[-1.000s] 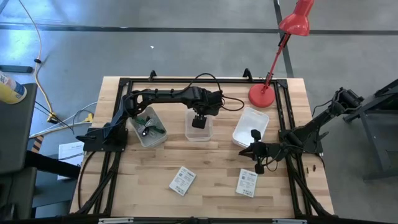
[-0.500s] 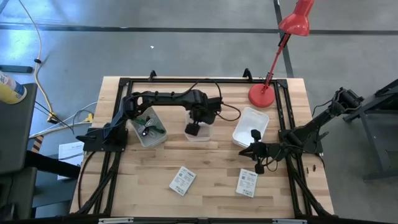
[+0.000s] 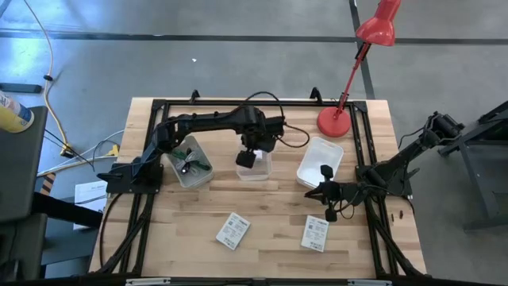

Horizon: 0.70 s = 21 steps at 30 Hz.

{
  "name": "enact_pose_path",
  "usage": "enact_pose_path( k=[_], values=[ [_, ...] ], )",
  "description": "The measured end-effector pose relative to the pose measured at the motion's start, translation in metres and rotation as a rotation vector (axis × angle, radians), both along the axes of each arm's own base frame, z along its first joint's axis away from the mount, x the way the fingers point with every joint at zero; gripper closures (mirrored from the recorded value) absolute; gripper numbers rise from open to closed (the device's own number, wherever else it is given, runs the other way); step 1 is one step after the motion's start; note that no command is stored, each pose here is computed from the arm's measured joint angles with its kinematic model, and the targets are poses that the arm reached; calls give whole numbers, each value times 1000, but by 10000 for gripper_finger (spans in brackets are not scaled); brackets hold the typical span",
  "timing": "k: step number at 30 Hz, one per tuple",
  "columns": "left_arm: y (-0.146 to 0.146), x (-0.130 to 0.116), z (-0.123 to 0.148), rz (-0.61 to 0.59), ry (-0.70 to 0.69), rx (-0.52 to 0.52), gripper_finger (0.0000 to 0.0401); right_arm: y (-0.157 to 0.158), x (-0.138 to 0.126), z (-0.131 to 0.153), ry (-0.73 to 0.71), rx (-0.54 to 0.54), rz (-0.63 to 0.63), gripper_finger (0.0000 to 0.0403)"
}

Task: Pick and place items into bin
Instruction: Put the right card reader box into the white bin

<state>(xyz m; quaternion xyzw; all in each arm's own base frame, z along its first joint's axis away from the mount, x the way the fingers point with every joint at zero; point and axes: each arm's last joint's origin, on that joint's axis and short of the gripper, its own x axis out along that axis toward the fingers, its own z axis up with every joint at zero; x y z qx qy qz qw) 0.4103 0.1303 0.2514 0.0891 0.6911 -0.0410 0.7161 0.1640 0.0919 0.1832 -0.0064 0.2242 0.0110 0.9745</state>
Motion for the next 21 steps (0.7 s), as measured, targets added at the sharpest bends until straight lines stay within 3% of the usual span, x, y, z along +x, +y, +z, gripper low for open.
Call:
enact_pose_path(
  k=[4,10,14,21],
  values=[
    [-9,5,19,-25,-63,-15,138,0,0,0,0,0,1,391],
    [-47,11,52,-126,-118,-11,153,0,0,0,1,-1,3,391],
    [-82,12,70,-211,-137,-8,158,0,0,0,1,-6,5,391],
    [-159,6,74,-418,-112,-21,161,2,-1,-1,24,32,55,391]
  ],
)
